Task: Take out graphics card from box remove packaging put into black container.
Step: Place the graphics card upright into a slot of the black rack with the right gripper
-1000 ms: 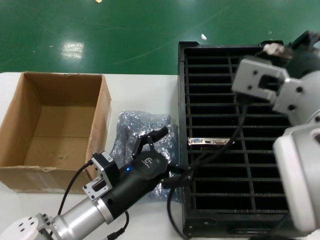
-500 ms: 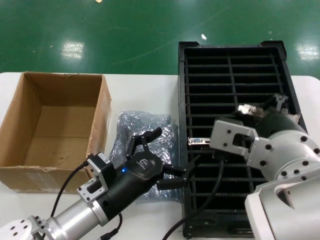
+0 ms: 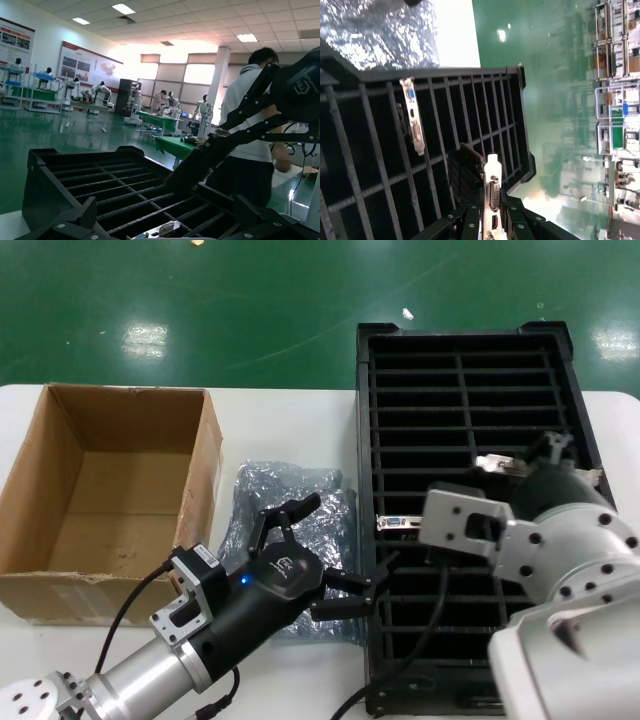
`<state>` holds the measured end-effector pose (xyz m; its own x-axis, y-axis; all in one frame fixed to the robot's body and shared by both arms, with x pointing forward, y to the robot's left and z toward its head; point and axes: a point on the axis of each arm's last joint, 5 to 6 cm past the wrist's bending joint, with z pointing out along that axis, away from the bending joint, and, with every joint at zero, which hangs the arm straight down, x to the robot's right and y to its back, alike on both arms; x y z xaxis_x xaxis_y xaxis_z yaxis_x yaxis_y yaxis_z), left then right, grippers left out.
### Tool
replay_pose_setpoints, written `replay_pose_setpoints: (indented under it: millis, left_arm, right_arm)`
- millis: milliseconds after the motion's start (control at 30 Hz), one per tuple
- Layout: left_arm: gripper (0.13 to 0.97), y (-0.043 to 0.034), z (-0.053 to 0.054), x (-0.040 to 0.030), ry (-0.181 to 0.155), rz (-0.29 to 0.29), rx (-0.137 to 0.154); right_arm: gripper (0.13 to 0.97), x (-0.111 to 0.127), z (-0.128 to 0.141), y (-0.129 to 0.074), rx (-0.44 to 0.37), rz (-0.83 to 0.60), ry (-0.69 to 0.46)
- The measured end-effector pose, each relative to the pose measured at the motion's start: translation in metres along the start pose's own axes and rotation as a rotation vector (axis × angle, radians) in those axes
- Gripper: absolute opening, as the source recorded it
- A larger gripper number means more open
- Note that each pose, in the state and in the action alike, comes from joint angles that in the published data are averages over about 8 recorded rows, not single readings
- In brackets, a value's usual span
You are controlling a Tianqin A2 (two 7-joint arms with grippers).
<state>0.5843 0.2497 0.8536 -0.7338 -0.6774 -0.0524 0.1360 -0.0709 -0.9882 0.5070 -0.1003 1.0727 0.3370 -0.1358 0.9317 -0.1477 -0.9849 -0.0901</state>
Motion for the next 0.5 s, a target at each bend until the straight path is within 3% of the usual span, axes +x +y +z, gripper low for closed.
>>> replay_pose_setpoints:
  millis: [500]
  left_arm:
    - [0.966, -0.0033, 0.003, -0.0033, -0.002, 0.009, 0.002]
  right_arm:
    - [0.186, -0.03, -0.009, -0.021, 0.061, 0.068, -0.054]
